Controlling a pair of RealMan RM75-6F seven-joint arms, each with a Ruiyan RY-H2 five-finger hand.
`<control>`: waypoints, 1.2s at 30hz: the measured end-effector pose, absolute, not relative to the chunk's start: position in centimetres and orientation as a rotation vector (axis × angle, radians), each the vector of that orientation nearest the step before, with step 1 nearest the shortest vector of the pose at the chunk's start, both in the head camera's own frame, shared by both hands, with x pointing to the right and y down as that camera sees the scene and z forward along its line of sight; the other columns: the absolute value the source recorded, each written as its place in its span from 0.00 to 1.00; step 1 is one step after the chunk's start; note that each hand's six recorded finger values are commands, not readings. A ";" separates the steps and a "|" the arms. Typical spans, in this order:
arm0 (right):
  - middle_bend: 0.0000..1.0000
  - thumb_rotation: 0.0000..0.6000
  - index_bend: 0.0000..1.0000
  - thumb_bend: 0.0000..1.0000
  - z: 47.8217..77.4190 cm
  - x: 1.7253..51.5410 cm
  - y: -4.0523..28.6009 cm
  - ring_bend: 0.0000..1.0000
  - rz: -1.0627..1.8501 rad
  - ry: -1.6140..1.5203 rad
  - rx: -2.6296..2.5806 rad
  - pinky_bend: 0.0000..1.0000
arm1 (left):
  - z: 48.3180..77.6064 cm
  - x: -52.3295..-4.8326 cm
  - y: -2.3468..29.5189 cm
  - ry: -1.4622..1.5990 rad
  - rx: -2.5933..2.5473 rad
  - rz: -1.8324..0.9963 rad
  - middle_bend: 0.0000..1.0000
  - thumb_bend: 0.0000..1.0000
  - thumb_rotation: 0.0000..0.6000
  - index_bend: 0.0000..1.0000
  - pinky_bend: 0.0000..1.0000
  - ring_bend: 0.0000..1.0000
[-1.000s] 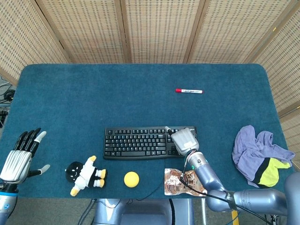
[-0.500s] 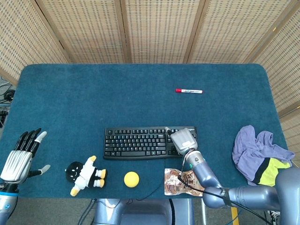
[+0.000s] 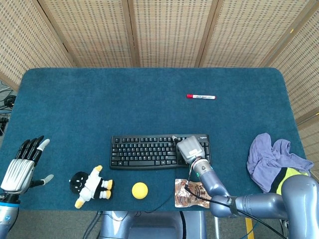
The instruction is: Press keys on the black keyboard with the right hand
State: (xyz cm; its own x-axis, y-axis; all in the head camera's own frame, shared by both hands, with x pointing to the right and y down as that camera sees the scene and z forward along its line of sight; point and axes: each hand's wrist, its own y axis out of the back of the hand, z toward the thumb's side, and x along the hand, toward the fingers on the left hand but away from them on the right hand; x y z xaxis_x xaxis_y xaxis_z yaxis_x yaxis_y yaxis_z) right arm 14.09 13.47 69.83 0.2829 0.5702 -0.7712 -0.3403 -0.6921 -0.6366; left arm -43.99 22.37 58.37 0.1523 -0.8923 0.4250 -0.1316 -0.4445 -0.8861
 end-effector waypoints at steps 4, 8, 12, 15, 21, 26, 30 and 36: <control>0.72 1.00 0.08 0.52 70.1 13.6 13.4 0.63 1.509 -0.199 -1.792 0.42 | 58.3 -44.1 22.3 0.993 -1.719 -1.358 0.00 0.04 1.00 0.00 0.00 0.00; 0.72 1.00 0.08 0.53 70.3 13.4 13.5 0.63 1.514 -0.190 -1.791 0.42 | 58.2 -44.2 22.2 0.999 -1.718 -1.356 0.00 0.04 1.00 0.00 0.00 0.00; 0.72 1.00 0.08 0.54 70.4 13.3 13.7 0.63 1.517 -0.182 -1.791 0.42 | 58.3 -44.2 22.2 0.997 -1.722 -1.358 0.00 0.04 1.00 0.00 0.00 0.00; 0.72 1.00 0.08 0.54 70.5 13.3 13.8 0.63 1.522 -0.177 -1.795 0.42 | 58.3 -44.1 22.2 0.996 -1.723 -1.355 0.00 0.04 1.00 0.00 0.00 0.00; 0.72 1.00 0.08 0.54 70.7 13.1 13.9 0.63 1.527 -0.170 -1.796 0.42 | 58.3 -44.0 22.3 0.991 -1.726 -1.352 0.00 0.04 1.00 0.00 0.00 0.00; 0.72 1.00 0.08 0.54 71.0 12.9 14.0 0.63 1.529 -0.160 -1.796 0.42 | 58.2 -44.1 22.3 0.995 -1.725 -1.351 0.00 0.04 1.00 0.00 0.00 0.00; 0.72 1.00 0.08 0.54 71.1 12.6 14.1 0.63 1.527 -0.155 -1.801 0.42 | 58.3 -44.0 22.3 0.993 -1.728 -1.352 0.00 0.04 1.00 0.00 0.00 0.00; 0.72 1.00 0.08 0.54 71.3 12.3 14.2 0.63 1.528 -0.141 -1.805 0.42 | 58.3 -44.0 22.3 0.992 -1.731 -1.352 0.00 0.04 1.00 0.00 0.00 0.00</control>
